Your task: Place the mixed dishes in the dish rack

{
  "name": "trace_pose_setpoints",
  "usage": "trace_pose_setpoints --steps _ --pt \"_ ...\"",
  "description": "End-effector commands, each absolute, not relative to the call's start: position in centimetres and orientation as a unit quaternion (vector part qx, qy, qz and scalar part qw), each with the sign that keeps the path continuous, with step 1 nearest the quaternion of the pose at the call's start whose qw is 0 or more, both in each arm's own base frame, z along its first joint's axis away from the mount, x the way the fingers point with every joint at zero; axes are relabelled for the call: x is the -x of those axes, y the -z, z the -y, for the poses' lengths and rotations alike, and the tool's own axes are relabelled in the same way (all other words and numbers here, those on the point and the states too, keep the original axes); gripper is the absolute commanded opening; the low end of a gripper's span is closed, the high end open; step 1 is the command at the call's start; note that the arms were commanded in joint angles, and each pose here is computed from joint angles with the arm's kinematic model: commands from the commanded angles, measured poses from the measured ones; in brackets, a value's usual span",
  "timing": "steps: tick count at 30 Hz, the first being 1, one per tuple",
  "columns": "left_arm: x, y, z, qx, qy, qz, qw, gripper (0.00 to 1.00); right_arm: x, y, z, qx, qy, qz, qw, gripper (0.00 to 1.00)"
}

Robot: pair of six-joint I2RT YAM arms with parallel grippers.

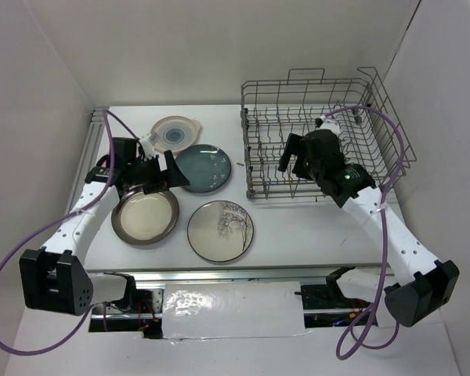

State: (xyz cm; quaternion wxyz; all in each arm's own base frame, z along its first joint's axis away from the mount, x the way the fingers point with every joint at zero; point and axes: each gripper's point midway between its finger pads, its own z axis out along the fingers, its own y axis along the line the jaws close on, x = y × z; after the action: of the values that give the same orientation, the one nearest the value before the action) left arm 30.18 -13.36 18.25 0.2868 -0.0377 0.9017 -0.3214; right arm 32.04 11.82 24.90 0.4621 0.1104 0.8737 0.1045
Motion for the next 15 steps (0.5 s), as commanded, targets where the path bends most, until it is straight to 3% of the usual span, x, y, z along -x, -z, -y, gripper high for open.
trace_pose_setpoints --steps 1,15 --pt "-30.8 -17.8 12.8 0.057 0.298 -0.909 0.287 0.99 -31.8 -26.7 -11.3 -0.120 -0.112 -0.859 0.486 1.00" --pt "-34.4 -13.0 10.4 0.156 0.198 -0.945 0.207 0.99 -30.7 -27.9 -10.0 -0.134 -0.118 -0.836 0.518 1.00"
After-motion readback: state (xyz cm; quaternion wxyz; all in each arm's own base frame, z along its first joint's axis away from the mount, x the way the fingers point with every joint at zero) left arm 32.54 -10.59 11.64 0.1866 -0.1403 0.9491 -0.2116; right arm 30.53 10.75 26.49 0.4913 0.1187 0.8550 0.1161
